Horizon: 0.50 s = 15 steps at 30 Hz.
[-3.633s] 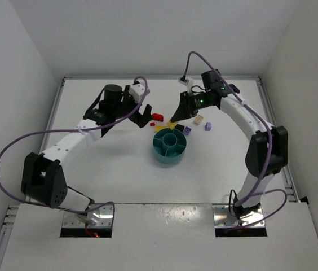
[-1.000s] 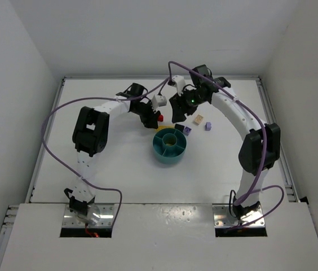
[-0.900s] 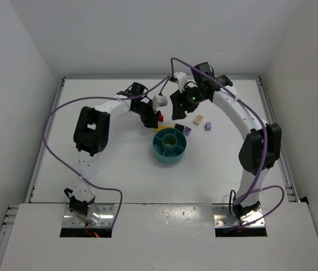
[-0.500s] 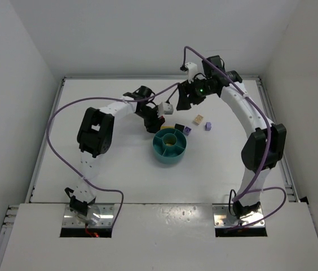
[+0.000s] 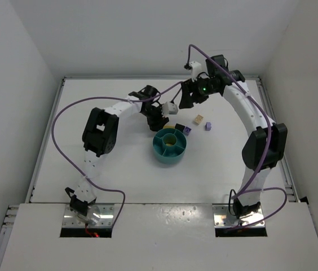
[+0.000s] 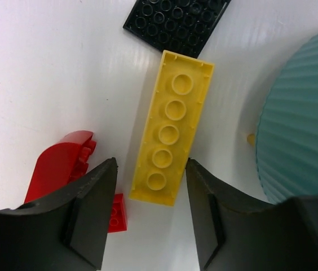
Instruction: Sort the legos into containers by color
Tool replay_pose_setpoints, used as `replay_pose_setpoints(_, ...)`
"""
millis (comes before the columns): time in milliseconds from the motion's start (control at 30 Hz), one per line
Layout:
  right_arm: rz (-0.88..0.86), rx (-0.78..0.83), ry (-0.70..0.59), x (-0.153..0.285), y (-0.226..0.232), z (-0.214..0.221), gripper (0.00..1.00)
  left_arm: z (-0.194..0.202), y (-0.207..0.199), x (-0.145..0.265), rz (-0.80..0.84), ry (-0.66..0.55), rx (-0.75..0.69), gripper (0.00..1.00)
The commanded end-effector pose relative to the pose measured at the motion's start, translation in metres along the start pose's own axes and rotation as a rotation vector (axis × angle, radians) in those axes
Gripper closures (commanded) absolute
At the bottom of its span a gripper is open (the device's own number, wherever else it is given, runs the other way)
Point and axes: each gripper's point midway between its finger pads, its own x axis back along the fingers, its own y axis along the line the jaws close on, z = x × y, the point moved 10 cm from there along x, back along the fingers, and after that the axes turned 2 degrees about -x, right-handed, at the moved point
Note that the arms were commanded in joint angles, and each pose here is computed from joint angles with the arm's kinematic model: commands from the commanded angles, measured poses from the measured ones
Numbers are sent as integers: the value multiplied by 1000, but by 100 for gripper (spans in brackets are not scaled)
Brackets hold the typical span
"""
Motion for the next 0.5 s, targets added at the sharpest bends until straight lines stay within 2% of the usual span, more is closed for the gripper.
replay_pose_setpoints(0,-15,26,-58,3,1,-14,30,-7,-5,-11,-5,42,-13,44)
replay_pose_setpoints(67,-10,24,-54,6,-2,-12,30,-6,-3,-12,-13,50,-4,47)
replay_pose_setpoints(200,-3,14,-37,3,-4,-7,30,-3,-3,-15,-13,62,0,61)
replay_pose_setpoints(267,9,7,-25,1,-6,-4,30,-3,-3,-15,-20,69,9,65)
replay_pose_setpoints(400,30,-42,-21,0,-14,0,30,5,-6,-17,-17,96,20,82)
replay_pose_setpoints(467,38,-57,-34,1,-18,-1,30,5,-8,-15,-16,97,21,83)
